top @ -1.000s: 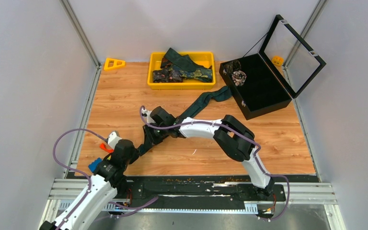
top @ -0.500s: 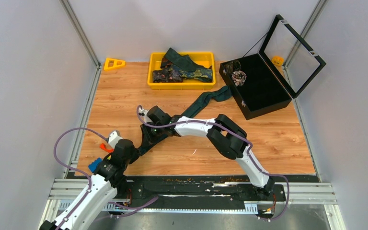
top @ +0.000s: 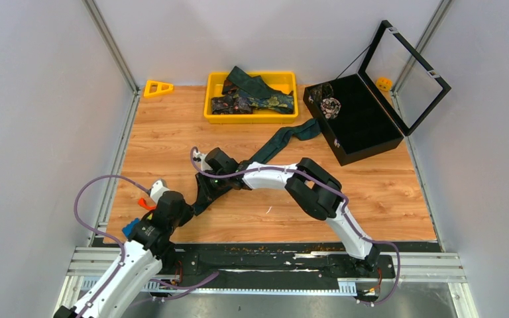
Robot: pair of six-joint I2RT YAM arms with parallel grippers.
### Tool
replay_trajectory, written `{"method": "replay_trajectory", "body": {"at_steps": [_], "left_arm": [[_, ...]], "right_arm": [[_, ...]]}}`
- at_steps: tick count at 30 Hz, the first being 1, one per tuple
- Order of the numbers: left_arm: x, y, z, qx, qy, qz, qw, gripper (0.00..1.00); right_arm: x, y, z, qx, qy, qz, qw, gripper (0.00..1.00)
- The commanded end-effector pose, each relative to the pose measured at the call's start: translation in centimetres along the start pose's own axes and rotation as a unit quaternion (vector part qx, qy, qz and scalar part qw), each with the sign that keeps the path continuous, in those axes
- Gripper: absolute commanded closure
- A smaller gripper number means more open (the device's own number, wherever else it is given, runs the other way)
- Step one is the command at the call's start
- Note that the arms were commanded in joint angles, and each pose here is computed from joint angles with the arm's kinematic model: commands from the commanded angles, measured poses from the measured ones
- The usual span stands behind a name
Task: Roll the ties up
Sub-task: Roll the tie at the center of the board.
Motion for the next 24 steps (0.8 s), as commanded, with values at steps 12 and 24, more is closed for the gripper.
{"method": "replay_trajectory", "body": {"at_steps": [12,24], "left_arm": [[-1.2,-2.1,-1.7,0.019,0.002,0.004,1.0,1.0],[-1.9,-3.1,-2.3,0.024,-0.001,0.028,0.999,1.0]], "right_arm": [[-0.9,1.0,-1.9,0.008,-0.01,-0.008,1.0,0.87],[-0.5,2.1,-1.7,-0.007,-0.007,-0.004,1.0,0.87]]}}
Point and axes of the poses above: each gripper's point midway between its finger pads, its own z axis out along the fingers, its own y axis along the line the jaws close on, x = y × z, the point moved 1 cm from there along -z, back along the fingers, and after that the axes turned 10 degrees about -z, right-handed, at the moved point
